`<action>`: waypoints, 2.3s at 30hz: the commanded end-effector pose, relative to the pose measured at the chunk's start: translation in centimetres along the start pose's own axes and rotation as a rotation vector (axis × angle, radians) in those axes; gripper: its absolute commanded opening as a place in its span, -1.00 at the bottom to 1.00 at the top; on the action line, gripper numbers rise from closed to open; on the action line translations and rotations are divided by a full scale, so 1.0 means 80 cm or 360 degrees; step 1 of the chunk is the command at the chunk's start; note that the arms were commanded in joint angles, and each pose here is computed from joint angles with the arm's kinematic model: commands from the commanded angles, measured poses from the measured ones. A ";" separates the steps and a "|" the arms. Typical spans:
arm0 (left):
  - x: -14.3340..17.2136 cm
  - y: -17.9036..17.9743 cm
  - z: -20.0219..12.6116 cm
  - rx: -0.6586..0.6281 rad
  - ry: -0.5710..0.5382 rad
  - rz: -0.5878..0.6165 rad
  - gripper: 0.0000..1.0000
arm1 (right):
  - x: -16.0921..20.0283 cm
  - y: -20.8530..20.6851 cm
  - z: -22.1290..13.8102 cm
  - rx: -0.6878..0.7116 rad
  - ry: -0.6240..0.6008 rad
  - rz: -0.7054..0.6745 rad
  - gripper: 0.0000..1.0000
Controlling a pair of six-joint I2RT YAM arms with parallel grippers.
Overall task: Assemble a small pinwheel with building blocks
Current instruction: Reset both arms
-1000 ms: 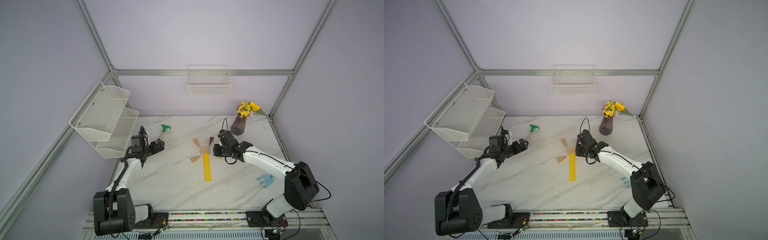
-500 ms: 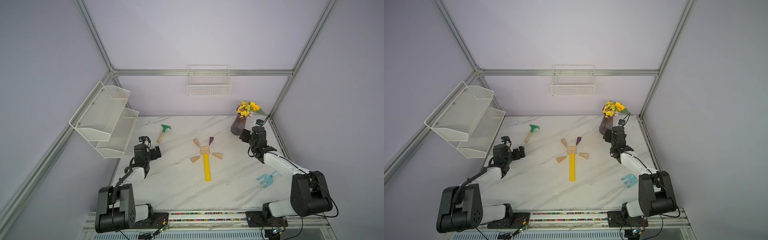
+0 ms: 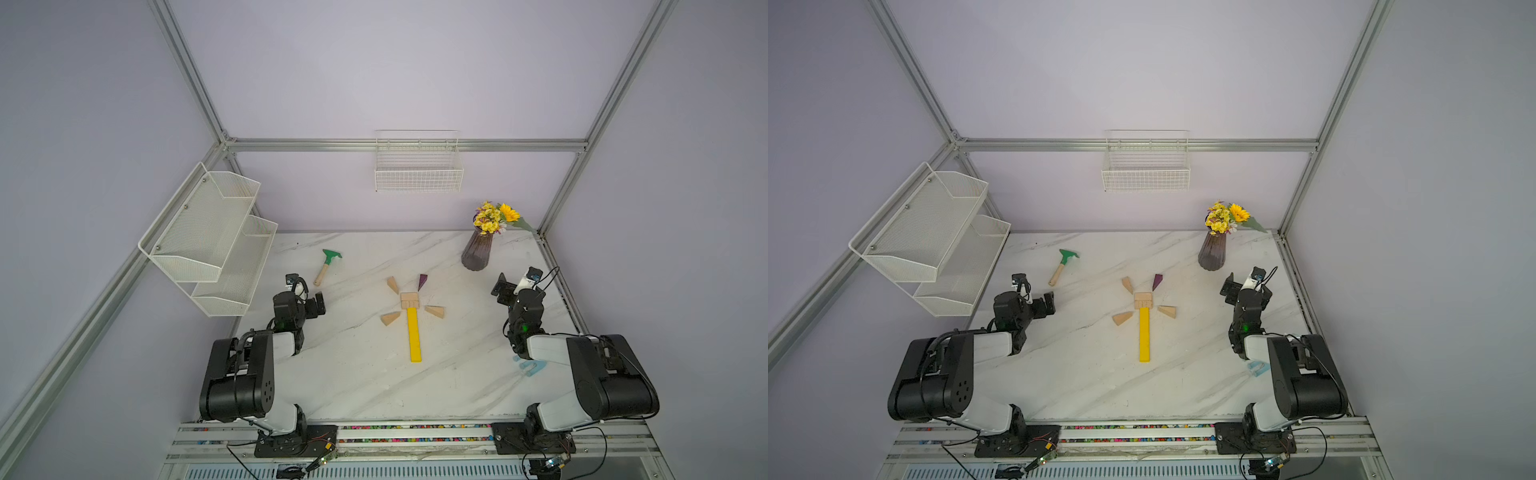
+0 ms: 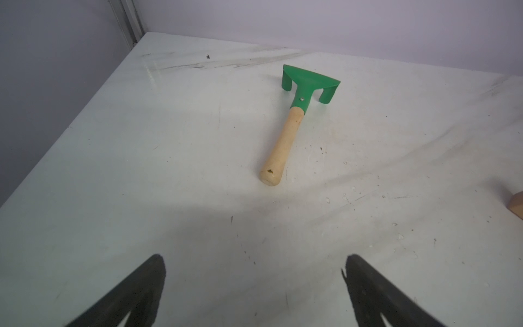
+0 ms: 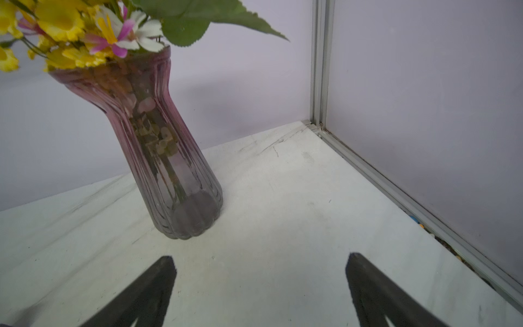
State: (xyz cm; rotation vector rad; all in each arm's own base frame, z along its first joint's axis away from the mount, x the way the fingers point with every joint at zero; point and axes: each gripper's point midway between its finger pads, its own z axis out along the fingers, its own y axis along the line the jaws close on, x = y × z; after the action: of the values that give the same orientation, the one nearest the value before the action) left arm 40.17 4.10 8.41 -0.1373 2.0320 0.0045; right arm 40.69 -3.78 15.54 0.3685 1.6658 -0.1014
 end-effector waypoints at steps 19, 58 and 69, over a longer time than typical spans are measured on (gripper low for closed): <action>-0.030 -0.020 -0.012 0.0025 -0.0316 0.0148 1.00 | -0.050 0.008 -0.047 -0.0159 -0.0338 0.0082 0.95; -0.028 -0.020 -0.012 0.0023 -0.0311 0.0148 1.00 | -0.026 -0.019 -0.006 -0.0199 -0.0311 -0.0056 0.95; -0.029 -0.020 -0.014 0.0022 -0.0321 0.0148 1.00 | -0.028 -0.018 -0.008 -0.0203 -0.0329 -0.0062 0.95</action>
State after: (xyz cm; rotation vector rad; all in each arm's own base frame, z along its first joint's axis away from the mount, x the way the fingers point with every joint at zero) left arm 39.89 2.54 9.41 -0.0455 1.8998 0.0386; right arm 39.90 -5.32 15.93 0.2301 1.5252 -0.0651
